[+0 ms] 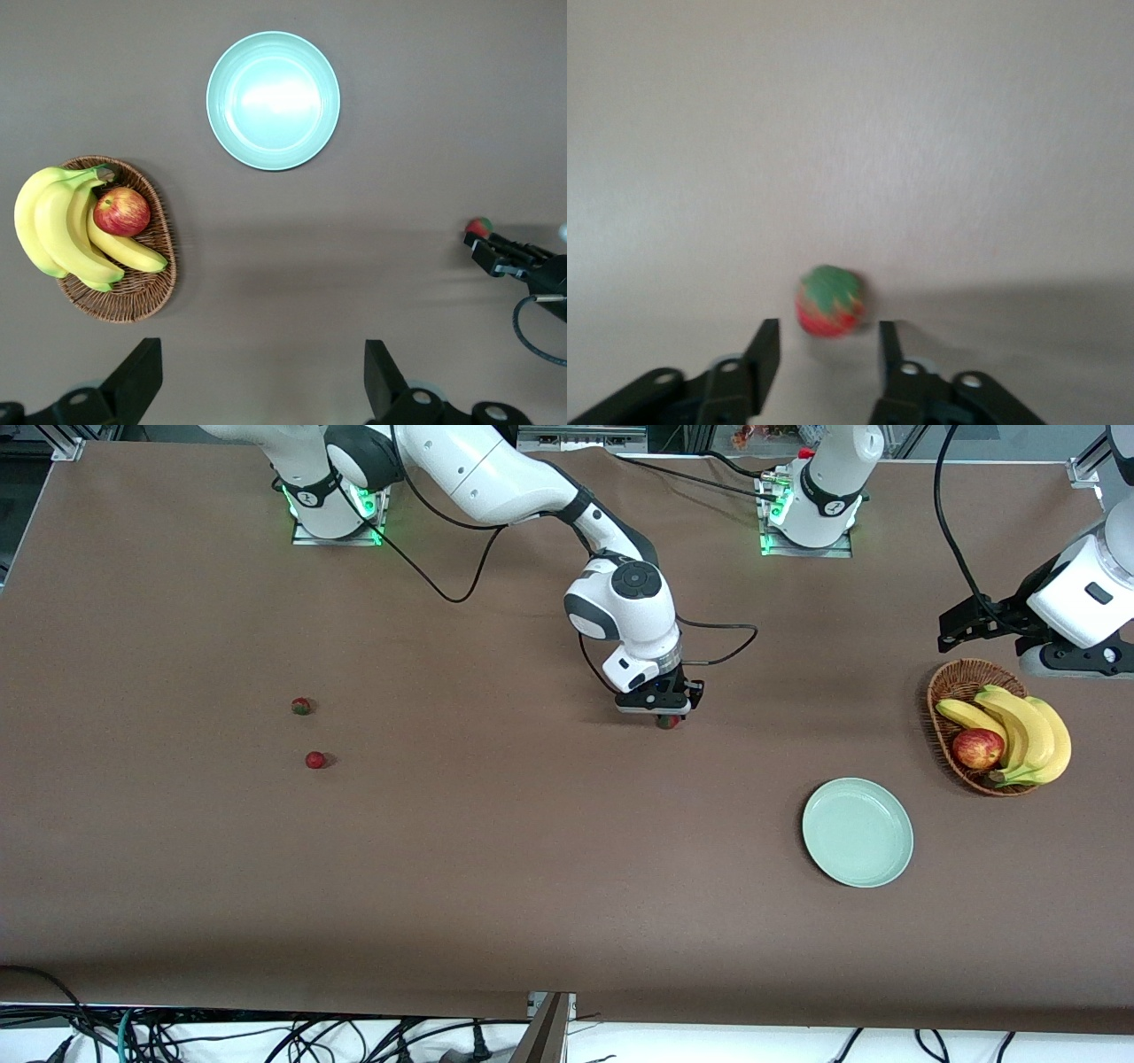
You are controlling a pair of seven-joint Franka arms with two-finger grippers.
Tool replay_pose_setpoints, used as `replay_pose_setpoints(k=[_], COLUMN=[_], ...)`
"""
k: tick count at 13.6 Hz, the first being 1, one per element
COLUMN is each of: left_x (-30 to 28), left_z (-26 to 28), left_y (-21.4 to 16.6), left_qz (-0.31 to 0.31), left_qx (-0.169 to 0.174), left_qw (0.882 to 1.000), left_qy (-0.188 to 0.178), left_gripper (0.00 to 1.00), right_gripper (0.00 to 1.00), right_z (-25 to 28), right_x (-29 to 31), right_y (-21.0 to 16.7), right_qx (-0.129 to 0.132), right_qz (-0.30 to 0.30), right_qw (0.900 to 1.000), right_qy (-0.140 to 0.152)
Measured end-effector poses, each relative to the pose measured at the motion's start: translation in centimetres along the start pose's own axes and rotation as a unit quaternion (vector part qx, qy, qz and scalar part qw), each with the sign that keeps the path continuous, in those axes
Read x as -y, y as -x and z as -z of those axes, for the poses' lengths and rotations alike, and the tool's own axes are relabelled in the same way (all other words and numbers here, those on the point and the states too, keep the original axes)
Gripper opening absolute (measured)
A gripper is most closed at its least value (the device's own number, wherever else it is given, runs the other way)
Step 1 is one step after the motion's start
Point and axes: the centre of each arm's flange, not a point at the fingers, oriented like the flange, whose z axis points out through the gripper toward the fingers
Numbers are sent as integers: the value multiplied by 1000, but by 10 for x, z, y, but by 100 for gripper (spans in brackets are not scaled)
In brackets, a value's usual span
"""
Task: Collect all strawberries into plate
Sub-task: 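Carry the strawberry toward the plate and release it mid-table, then return the right gripper and grasp a second strawberry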
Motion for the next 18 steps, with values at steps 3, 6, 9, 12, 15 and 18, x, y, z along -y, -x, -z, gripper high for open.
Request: replay_pose_setpoints(k=[3, 6, 9, 12, 15, 18], left_x=[0, 0, 0, 0, 0, 1], left_z=[0, 0, 0, 0, -1, -1], left_y=[0, 0, 0, 0, 0, 0], left_qz=[0, 0, 0, 0, 0, 1], left_qx=[0, 0, 0, 0, 1, 1], left_qw=[1000, 1000, 1000, 1000, 1000, 1000], left_qy=[0, 0, 0, 0, 0, 0], left_gripper=[100, 100, 100, 100, 100, 100], right_gripper=[88, 100, 100, 100, 100, 100], right_z=[21, 77, 118, 125, 127, 131], right_x=[-16, -60, -121, -173, -220, -274], right_y=[-61, -163, -239, -275, -296, -323], right_qx=[-16, 7, 47, 94, 144, 181], right_qz=[4, 51, 100, 107, 106, 119], right_qw=[999, 994, 984, 973, 960, 947], right_qy=[31, 94, 142, 181, 217, 237])
